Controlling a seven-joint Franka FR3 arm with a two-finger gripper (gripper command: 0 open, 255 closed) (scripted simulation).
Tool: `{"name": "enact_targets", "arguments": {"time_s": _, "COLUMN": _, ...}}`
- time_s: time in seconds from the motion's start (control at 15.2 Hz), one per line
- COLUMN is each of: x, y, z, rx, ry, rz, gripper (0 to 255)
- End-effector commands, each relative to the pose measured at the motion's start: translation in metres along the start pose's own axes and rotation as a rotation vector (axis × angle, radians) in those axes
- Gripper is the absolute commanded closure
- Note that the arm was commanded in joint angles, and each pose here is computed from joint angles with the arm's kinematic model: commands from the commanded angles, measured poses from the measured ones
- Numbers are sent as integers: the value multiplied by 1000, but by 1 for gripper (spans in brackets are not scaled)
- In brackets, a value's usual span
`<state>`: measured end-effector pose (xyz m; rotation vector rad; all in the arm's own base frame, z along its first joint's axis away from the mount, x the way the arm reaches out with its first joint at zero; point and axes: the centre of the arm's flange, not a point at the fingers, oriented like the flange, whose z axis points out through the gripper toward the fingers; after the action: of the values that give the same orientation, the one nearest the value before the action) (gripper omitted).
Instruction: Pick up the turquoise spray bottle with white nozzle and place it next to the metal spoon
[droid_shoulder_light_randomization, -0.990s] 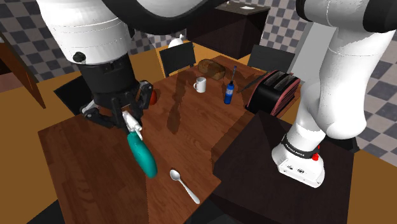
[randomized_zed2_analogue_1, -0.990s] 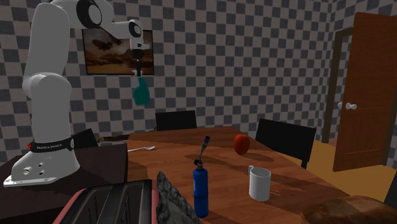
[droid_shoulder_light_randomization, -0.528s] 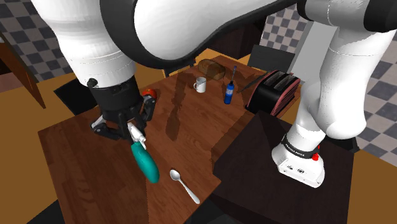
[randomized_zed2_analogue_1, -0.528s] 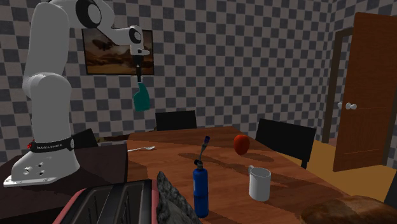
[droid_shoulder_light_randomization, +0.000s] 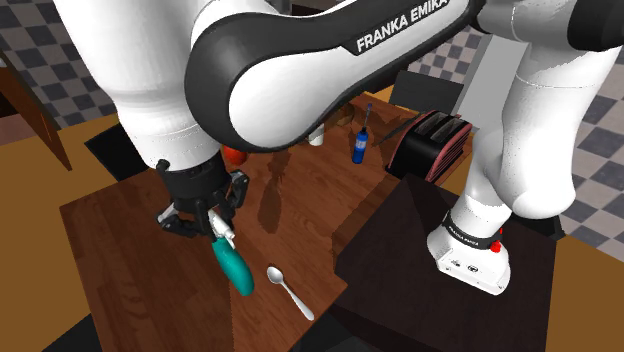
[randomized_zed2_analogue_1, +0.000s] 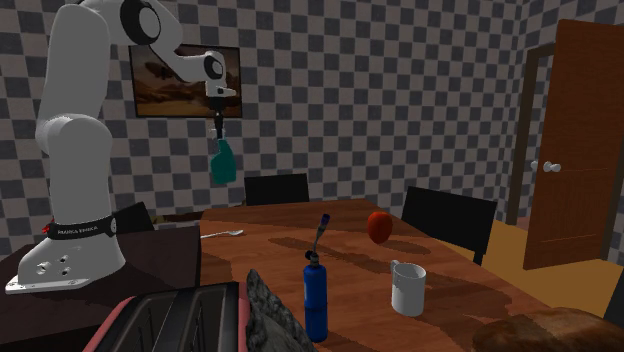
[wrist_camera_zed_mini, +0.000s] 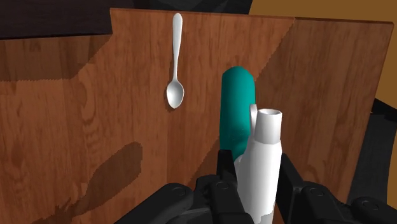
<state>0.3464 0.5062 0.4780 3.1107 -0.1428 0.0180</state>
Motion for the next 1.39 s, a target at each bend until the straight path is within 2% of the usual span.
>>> {"name": "enact_targets", "arguments": {"time_s": 0.0, "x": 0, "y": -1, "z": 10, "rx": 1, "ry": 0, "rz": 0, "gripper": 255}}
{"name": "enact_targets", "arguments": {"time_s": 1.32, "x": -1, "y": -3, "z": 116, "rx": 1, "ry": 0, "rz": 0, "gripper": 255}}
